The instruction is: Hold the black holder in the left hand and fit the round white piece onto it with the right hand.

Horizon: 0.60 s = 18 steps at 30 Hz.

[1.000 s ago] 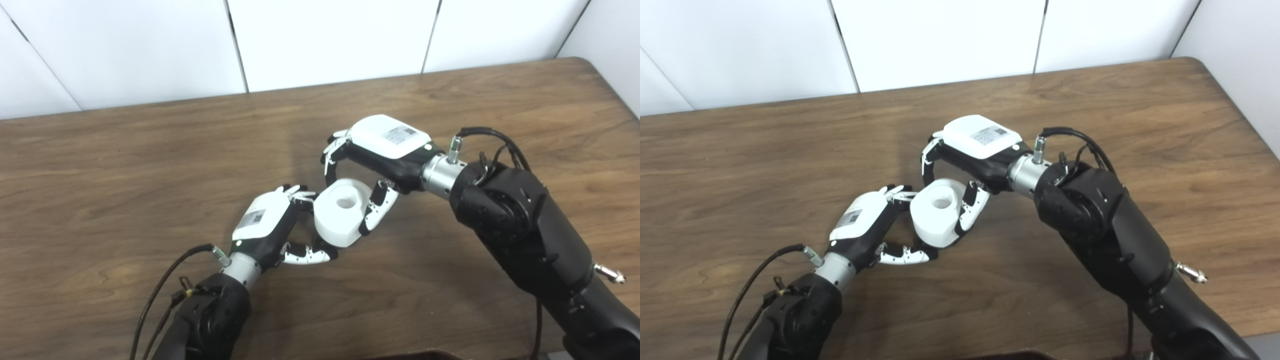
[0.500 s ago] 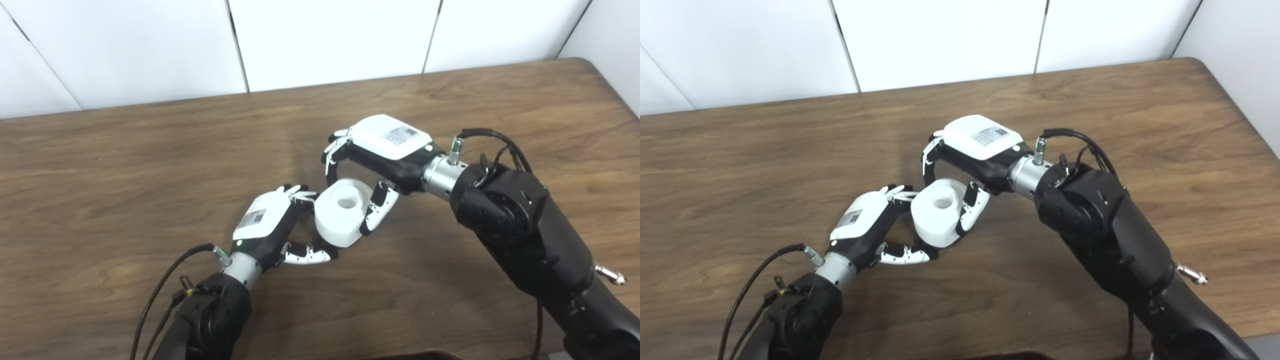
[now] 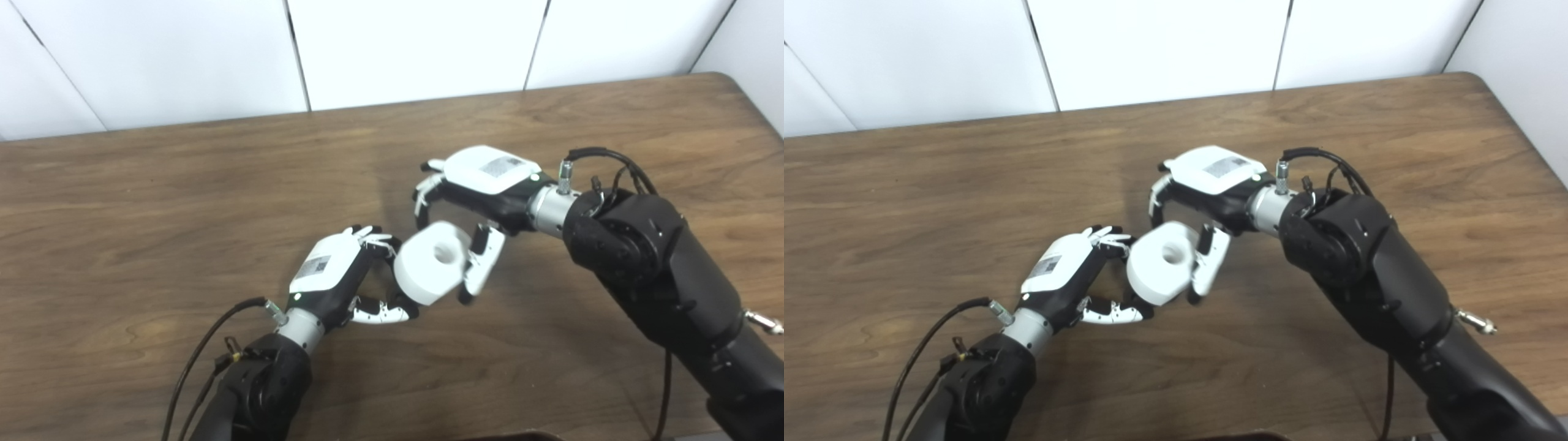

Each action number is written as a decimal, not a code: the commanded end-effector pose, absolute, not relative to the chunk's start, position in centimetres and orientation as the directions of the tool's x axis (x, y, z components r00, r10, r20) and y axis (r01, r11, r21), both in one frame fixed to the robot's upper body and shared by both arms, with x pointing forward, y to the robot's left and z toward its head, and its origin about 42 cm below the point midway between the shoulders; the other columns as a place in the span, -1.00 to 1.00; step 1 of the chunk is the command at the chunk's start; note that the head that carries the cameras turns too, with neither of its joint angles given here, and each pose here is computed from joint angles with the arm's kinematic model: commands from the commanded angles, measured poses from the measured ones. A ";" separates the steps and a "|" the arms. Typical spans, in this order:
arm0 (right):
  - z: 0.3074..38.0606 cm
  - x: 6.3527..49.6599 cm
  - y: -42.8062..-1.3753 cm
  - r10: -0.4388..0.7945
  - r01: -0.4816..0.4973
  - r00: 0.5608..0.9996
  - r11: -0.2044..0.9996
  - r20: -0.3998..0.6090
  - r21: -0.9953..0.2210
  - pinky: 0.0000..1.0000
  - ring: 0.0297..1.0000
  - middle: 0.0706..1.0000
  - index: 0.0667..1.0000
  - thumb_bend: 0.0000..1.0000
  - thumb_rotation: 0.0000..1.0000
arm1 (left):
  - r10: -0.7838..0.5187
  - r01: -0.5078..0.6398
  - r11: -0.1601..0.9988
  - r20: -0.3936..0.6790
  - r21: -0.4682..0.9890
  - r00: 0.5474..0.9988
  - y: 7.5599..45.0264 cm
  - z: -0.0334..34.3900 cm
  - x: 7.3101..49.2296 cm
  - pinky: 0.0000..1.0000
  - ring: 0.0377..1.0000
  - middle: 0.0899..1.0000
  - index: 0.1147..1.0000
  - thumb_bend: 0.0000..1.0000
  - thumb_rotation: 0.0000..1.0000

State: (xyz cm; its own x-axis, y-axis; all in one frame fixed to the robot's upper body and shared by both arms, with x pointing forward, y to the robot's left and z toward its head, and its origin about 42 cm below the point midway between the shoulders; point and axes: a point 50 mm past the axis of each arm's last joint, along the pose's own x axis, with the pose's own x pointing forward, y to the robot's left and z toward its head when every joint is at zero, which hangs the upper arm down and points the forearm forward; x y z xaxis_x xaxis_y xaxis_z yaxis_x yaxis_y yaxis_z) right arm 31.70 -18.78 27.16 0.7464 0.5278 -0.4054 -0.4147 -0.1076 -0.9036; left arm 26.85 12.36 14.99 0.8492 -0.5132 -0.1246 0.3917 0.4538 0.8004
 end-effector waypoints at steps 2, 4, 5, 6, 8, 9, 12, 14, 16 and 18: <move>27.1 32.3 -18.2 0.493 -0.428 0.754 -0.131 -0.434 -0.894 0.99 1.00 0.88 0.42 1.00 -0.31 | -0.572 0.448 0.431 -0.147 0.783 0.807 10.8 14.9 26.6 0.98 0.85 0.63 -0.16 0.02 -0.88; 27.2 32.3 -18.2 0.478 -0.438 0.757 -0.133 -0.445 -0.889 1.00 1.00 0.90 0.45 1.00 -0.31 | -0.570 0.448 0.429 -0.150 0.785 0.808 10.8 14.9 26.6 0.97 0.85 0.63 -0.16 0.02 -0.88; 27.2 32.3 -18.2 0.473 -0.443 0.758 -0.133 -0.449 -0.887 1.00 1.00 0.91 0.46 1.00 -0.31 | -0.569 0.448 0.429 -0.151 0.785 0.808 10.8 14.9 26.6 0.97 0.85 0.63 -0.16 0.02 -0.88; 27.2 32.3 -18.2 0.468 -0.446 0.758 -0.135 -0.454 -0.885 1.00 1.00 0.91 0.46 1.00 -0.31 | -0.569 0.449 0.429 -0.152 0.784 0.808 10.8 14.9 26.6 0.97 0.85 0.63 -0.16 0.02 -0.88; 27.2 32.3 -18.2 0.463 -0.451 0.759 -0.134 -0.458 -0.883 1.00 1.00 0.91 0.46 1.00 -0.31 | -0.568 0.451 0.430 -0.154 0.782 0.808 10.8 14.9 26.6 0.98 0.86 0.63 -0.16 0.02 -0.88; 27.2 32.3 -18.2 0.462 -0.452 0.759 -0.134 -0.459 -0.882 1.00 1.00 0.91 0.46 1.00 -0.31 | -0.568 0.452 0.429 -0.155 0.782 0.808 10.8 14.9 26.6 0.98 0.86 0.64 -0.16 0.02 -0.88; 27.2 32.3 -18.2 0.462 -0.453 0.758 -0.134 -0.460 -0.881 1.00 1.00 0.91 0.46 1.00 -0.30 | -0.570 0.451 0.428 -0.154 0.783 0.807 10.8 14.9 26.6 0.99 0.86 0.64 -0.16 0.02 -0.88; 27.2 32.3 -18.2 0.463 -0.452 0.759 -0.132 -0.458 -0.882 1.00 1.00 0.91 0.46 1.00 -0.30 | -0.571 0.450 0.428 -0.151 0.784 0.807 10.8 14.8 26.6 0.98 0.86 0.63 -0.16 0.02 -0.88; 27.2 32.3 -18.3 0.463 -0.450 0.761 -0.128 -0.455 -0.884 1.00 1.00 0.91 0.45 1.00 -0.31 | -0.571 0.450 0.426 -0.153 0.785 0.807 10.8 14.8 26.6 0.98 0.85 0.63 -0.16 0.03 -0.88; 27.1 32.3 -18.3 0.462 -0.450 0.761 -0.129 -0.455 -0.884 1.00 1.00 0.91 0.44 1.00 -0.31 | -0.570 0.450 0.423 -0.155 0.786 0.807 10.7 14.9 26.6 0.97 0.85 0.64 -0.16 0.02 -0.88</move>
State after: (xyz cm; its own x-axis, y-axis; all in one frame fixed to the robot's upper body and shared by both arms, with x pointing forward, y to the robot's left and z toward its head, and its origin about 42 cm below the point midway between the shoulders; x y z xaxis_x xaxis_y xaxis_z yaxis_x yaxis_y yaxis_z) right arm 31.98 -19.00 25.90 0.7403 0.4376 -0.5104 -0.5022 -0.1448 -0.8525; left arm 26.91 12.16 15.04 0.8497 -0.5119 -0.1260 0.3915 0.4527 0.8011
